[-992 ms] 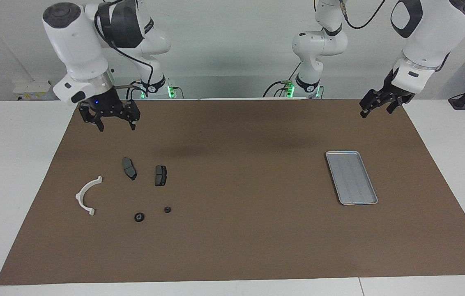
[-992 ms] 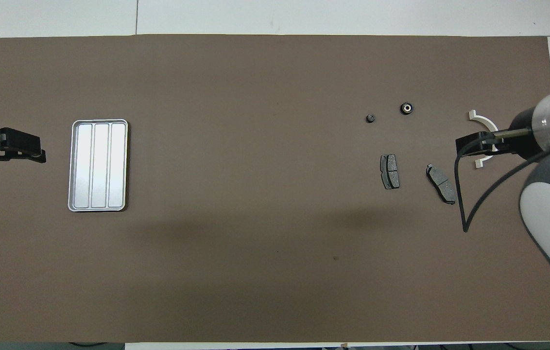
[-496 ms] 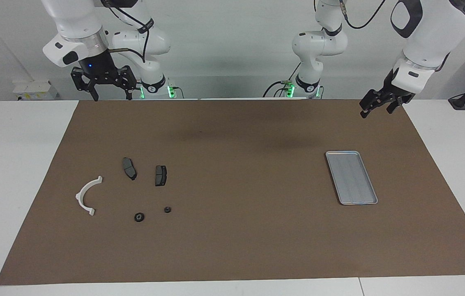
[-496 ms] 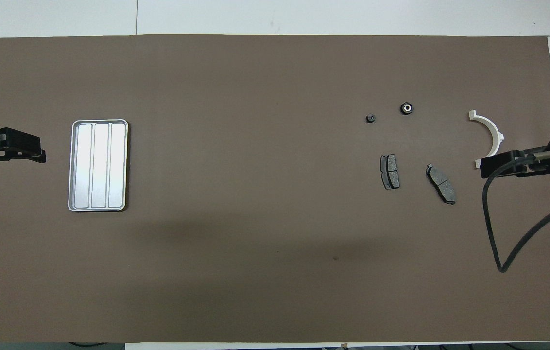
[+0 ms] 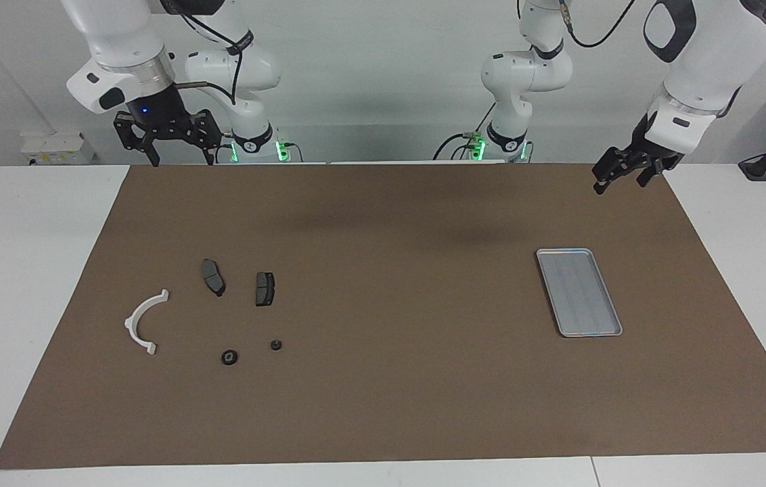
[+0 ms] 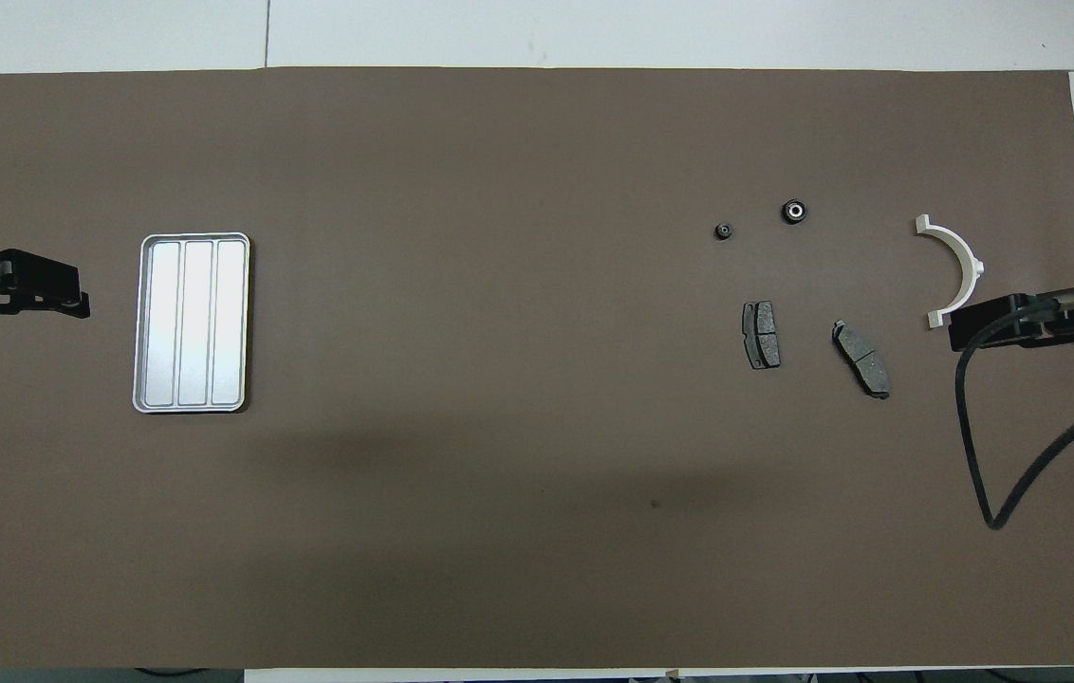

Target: Place bearing gear from tray to pile

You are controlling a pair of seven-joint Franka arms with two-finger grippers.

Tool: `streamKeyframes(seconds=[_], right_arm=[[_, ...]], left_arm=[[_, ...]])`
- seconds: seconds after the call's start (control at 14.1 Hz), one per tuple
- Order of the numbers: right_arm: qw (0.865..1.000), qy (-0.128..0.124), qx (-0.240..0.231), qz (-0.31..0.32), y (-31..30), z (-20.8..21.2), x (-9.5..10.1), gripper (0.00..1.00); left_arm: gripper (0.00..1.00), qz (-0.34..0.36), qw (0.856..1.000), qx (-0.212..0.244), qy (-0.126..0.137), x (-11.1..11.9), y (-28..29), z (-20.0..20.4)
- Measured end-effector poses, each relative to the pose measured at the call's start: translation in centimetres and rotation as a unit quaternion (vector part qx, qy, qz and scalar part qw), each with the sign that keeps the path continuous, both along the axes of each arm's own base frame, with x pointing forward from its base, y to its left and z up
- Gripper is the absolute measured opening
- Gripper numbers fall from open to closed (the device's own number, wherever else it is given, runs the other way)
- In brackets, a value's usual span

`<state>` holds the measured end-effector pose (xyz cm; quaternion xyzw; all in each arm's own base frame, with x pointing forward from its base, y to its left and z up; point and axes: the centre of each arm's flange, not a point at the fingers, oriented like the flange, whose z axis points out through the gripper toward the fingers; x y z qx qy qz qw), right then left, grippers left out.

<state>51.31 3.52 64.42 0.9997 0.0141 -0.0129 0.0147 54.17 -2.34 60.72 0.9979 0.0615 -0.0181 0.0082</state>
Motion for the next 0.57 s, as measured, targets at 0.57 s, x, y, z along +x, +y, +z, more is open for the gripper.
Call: streamKeyframes(seconds=[0.57], right_arm=[[1.0, -0.004, 0.0, -0.005, -0.51, 0.4, 0.04, 1.0]], left_arm=[[1.0, 0.0, 1.0, 0.0, 0.0, 0.0, 0.0, 0.0]])
